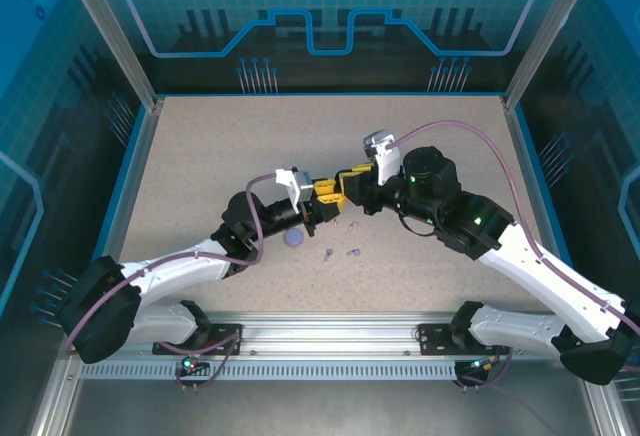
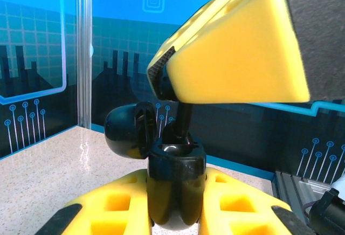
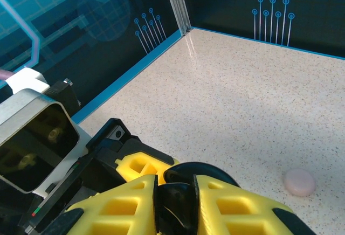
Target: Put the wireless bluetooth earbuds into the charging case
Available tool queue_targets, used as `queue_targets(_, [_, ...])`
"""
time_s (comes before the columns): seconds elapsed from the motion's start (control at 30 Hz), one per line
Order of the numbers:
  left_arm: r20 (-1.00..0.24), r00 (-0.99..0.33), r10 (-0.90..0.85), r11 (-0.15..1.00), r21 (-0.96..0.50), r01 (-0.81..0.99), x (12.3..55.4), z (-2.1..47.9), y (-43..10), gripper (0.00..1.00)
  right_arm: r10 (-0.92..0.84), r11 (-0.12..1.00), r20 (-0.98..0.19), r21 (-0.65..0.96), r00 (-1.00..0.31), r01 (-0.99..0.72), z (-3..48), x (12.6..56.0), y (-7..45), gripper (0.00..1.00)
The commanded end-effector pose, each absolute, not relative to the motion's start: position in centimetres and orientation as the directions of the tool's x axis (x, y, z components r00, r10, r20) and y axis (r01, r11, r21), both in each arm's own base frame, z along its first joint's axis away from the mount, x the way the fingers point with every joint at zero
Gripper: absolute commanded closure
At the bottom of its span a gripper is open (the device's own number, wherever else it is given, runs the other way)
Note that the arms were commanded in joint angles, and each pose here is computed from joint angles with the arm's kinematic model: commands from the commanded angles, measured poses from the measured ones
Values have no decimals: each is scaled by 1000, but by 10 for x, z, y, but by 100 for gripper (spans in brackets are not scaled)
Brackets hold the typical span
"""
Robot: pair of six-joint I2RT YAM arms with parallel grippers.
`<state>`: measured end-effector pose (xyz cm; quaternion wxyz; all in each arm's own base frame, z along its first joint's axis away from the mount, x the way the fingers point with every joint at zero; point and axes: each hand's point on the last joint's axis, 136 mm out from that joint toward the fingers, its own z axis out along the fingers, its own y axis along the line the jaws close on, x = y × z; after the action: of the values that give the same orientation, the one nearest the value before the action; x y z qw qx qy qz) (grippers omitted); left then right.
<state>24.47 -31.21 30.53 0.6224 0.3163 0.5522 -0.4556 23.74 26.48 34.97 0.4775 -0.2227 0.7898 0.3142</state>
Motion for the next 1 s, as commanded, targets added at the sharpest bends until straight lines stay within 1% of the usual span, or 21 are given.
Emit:
queue_targets(0.0, [-961, 12, -276, 350, -89, 932, 235, 331, -313, 98, -32, 688, -914, 273, -404, -673, 367, 236, 270, 78])
queue_targets(0.6, [-961, 17, -276, 357, -86, 930, 235, 331, -312, 98, -100, 653, -869, 311, -485, -691, 339, 224, 279, 77])
queue_targets(0.97, [-961, 19, -274, 359, -84, 929, 235, 331, -312, 98, -119, 692, -860, 287, -496, -663, 331, 226, 271, 77])
